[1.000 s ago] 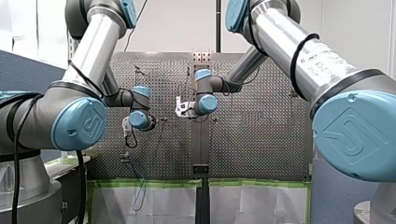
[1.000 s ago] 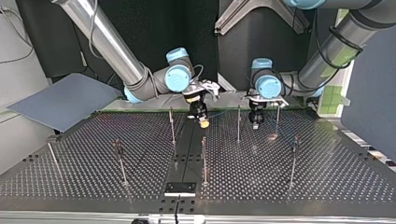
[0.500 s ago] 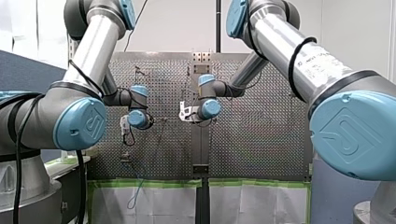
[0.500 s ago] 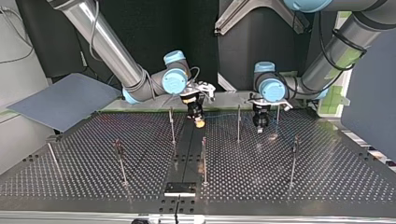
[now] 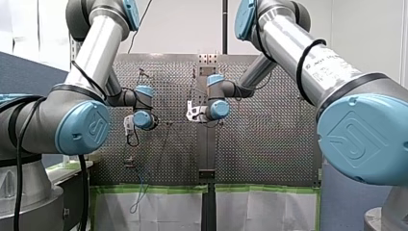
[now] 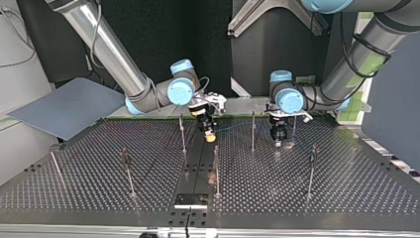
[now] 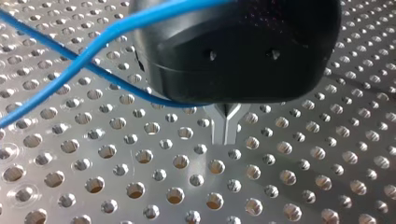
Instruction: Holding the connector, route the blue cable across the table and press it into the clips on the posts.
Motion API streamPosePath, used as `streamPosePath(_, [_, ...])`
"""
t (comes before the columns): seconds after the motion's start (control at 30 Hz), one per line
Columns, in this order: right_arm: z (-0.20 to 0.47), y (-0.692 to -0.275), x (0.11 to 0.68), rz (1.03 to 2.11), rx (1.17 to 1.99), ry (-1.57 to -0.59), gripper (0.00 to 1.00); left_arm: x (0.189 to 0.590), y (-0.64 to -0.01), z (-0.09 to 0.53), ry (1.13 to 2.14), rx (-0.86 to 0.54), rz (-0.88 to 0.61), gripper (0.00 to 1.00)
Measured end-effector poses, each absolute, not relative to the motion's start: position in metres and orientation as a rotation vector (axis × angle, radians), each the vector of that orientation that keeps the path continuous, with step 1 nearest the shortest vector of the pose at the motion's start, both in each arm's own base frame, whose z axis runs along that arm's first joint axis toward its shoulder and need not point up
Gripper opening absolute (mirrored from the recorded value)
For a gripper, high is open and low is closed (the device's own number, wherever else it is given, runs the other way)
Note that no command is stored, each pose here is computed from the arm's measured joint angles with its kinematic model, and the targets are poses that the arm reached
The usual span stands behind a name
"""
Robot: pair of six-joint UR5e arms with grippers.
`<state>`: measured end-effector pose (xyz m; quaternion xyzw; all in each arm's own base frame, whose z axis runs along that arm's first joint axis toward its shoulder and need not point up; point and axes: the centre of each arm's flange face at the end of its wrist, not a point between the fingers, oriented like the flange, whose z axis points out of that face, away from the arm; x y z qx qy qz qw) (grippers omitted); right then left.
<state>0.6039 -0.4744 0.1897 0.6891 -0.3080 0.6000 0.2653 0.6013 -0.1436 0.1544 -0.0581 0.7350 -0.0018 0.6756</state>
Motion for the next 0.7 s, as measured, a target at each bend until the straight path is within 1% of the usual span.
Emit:
streamPosePath(0.07, [0.19, -0.475, 0.603, 1.621, 1.86, -0.835, 0.0, 0.6, -0.143, 0.154, 1.664, -0.126, 0.006, 0.36])
streamPosePath(0.1, [0.19, -0.476, 0.603, 1.622, 1.86, -0.837, 0.0, 0.6, -0.143, 0.153, 1.669, -0.125, 0.012, 0.36])
streamPosePath(0.13, [0.19, -0.476, 0.603, 1.622, 1.859, -0.839, 0.0, 0.599, -0.143, 0.153, 1.675, -0.123, 0.019, 0.52])
streamPosePath(0.17, [0.19, -0.477, 0.602, 1.622, 1.859, -0.841, 0.0, 0.598, -0.143, 0.152, 1.683, -0.12, 0.03, 0.71])
streamPosePath(0.2, [0.19, -0.477, 0.602, 1.621, 1.858, -0.844, 0.0, 0.597, -0.143, 0.152, 1.69, -0.117, 0.041, 0.71])
streamPosePath(0.27, [0.19, -0.478, 0.601, 1.619, 1.858, -0.848, 0.0, 0.594, -0.142, 0.15, 1.708, -0.112, 0.068, 1.0])
streamPosePath(0.5, [0.189, -0.479, 0.598, 1.606, 1.867, -0.865, 0.0, 0.579, -0.144, 0.144, 1.775, -0.086, 0.148, 1.0])
streamPosePath(0.6, [0.188, -0.479, 0.596, 1.599, 1.873, -0.87, 0.0, 0.567, -0.149, 0.144, 1.803, -0.067, 0.151, 1.0])
streamPosePath(0.7, [0.188, -0.48, 0.595, 1.592, 1.877, -0.874, 0.0, 0.556, -0.154, 0.149, 1.804, -0.068, 0.13, 1.0])
